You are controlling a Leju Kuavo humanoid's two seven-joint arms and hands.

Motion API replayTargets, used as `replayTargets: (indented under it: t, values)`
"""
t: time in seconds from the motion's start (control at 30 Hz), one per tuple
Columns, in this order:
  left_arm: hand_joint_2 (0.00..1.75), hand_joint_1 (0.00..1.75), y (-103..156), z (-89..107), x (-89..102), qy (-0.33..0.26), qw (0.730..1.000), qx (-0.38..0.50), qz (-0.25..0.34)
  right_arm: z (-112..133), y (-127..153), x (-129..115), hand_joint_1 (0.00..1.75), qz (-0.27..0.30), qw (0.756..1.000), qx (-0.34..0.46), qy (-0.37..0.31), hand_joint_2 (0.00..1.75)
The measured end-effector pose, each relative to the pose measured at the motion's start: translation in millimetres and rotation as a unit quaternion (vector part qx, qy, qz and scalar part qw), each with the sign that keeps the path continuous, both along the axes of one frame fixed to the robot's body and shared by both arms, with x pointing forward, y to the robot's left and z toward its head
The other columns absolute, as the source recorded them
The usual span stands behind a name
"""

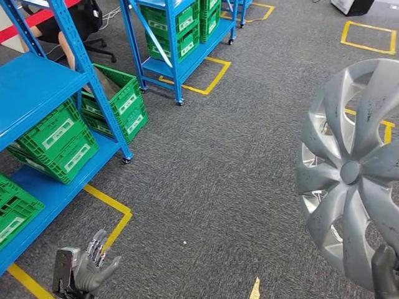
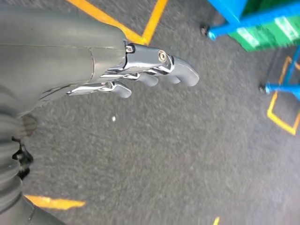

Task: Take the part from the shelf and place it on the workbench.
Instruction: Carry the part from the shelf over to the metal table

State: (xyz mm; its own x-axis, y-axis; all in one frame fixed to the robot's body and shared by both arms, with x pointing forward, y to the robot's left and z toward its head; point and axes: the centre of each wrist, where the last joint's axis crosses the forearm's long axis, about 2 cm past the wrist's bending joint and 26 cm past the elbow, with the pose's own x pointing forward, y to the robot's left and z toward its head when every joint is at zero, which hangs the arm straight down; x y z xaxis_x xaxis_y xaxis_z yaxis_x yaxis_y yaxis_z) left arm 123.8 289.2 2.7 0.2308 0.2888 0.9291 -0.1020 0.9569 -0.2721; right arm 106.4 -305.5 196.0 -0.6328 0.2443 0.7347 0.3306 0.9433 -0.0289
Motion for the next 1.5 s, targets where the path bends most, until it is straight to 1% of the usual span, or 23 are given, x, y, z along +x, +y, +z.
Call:
replayTargets:
  t: [0.3,0.5,0.67,0.77,1.03,1.2,1.43,1.5]
  values:
    - [1.75,0.00,-2,-2.7,-2.4,0.000,1.000,0.000,-0.015,1,0,-3,1.75,-0.014,1.000,-0.009,0.003,1.75]
    - [1.75,0.00,-3,-3.7,-3.7,-0.001,1.000,0.004,-0.022,1,0,-8,1.75,-0.011,1.000,-0.015,0.004,1.75]
    - [1.75,0.00,-2,-5.9,-10.7,0.005,1.000,0.006,-0.023,1,-1,-13,1.75,-0.007,1.000,-0.022,0.007,1.75]
    - [1.75,0.00,-3,-6.2,-11.6,0.006,1.000,0.006,-0.025,0,-1,-15,1.75,-0.006,1.000,-0.022,0.011,1.75]
    - [1.75,0.00,-6,-2.5,0.4,-0.010,0.999,0.013,-0.036,4,0,-11,1.75,0.000,1.000,-0.019,0.001,1.75]
    - [1.75,0.00,-5,-4.3,-5.2,-0.009,0.999,0.020,-0.043,3,0,-12,1.75,0.001,1.000,-0.019,-0.002,1.75]
    - [1.75,0.00,-6,-2.4,1.6,-0.014,0.998,0.025,-0.050,6,0,-6,1.75,0.005,1.000,-0.015,-0.011,1.75]
    - [1.75,0.00,-7,-0.7,6.3,-0.019,0.998,0.026,-0.051,6,0,-6,1.75,0.005,1.000,-0.014,-0.011,1.75]
